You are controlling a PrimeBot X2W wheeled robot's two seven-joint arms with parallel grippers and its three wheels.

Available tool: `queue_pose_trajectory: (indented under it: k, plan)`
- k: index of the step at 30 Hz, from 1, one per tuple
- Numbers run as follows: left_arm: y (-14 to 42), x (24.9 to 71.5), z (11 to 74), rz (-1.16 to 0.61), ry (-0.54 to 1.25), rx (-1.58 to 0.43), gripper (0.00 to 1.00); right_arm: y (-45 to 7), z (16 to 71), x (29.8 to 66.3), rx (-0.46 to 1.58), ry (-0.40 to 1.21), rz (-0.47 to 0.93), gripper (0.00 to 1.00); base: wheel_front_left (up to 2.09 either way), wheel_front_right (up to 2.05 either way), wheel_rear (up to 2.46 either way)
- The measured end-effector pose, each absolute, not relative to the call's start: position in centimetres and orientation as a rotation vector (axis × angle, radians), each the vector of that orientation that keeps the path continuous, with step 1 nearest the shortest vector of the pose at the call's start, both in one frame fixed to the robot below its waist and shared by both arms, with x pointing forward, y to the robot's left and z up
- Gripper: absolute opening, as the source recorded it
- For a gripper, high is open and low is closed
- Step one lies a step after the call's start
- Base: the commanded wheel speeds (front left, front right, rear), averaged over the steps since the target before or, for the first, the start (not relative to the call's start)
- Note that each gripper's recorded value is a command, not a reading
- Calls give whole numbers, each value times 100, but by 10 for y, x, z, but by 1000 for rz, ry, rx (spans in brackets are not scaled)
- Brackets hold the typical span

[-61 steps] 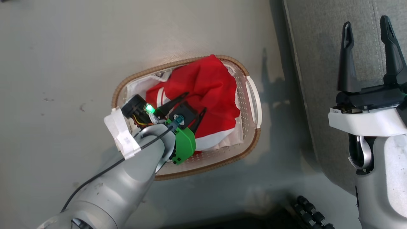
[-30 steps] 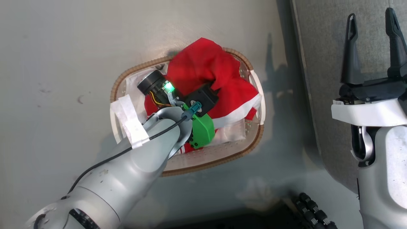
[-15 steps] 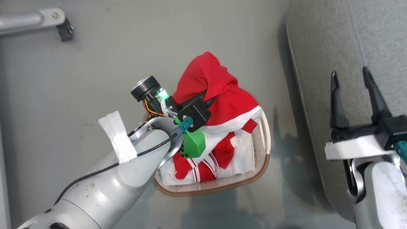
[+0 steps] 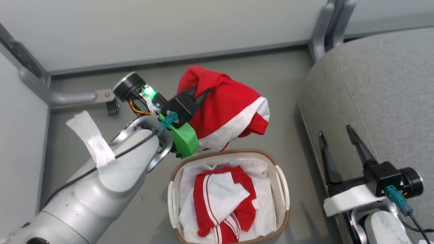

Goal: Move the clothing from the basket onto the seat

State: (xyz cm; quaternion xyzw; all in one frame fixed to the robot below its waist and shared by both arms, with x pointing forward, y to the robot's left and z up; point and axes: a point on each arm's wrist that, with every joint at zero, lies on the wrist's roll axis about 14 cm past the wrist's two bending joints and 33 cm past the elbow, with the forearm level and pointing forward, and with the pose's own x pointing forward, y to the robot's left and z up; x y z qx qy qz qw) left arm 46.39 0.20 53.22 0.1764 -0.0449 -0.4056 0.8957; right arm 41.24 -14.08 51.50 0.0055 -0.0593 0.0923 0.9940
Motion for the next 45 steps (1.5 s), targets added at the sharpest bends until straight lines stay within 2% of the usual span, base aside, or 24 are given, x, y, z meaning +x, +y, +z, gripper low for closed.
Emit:
queue_pose_trajectory:
  k: [9, 15, 22, 32, 43, 44, 45]
  plan:
    - [10, 451, 625, -792, -287, 426, 0, -111, 560, 386, 9, -238, 275, 100, 0, 0, 0]
    - [9, 443, 659, -785, -359, 425, 0, -78, 574, 378, -4, -277, 375, 100, 0, 0, 0]
    - [7, 442, 673, -785, -390, 413, 0, -51, 581, 387, -38, -296, 456, 100, 0, 0, 0]
    - [3, 435, 676, -801, -400, 405, 0, -22, 626, 411, -89, -406, 539, 100, 0, 0, 0]
    - [-7, 421, 667, -840, -386, 386, 0, -8, 641, 420, -84, -427, 578, 100, 0, 0, 0]
    - [-7, 419, 665, -843, -380, 384, 0, -7, 641, 420, -84, -424, 579, 64, 0, 0, 0]
    - [-7, 418, 663, -846, -374, 379, 0, -7, 640, 421, -85, -421, 581, 33, 0, 0, 0]
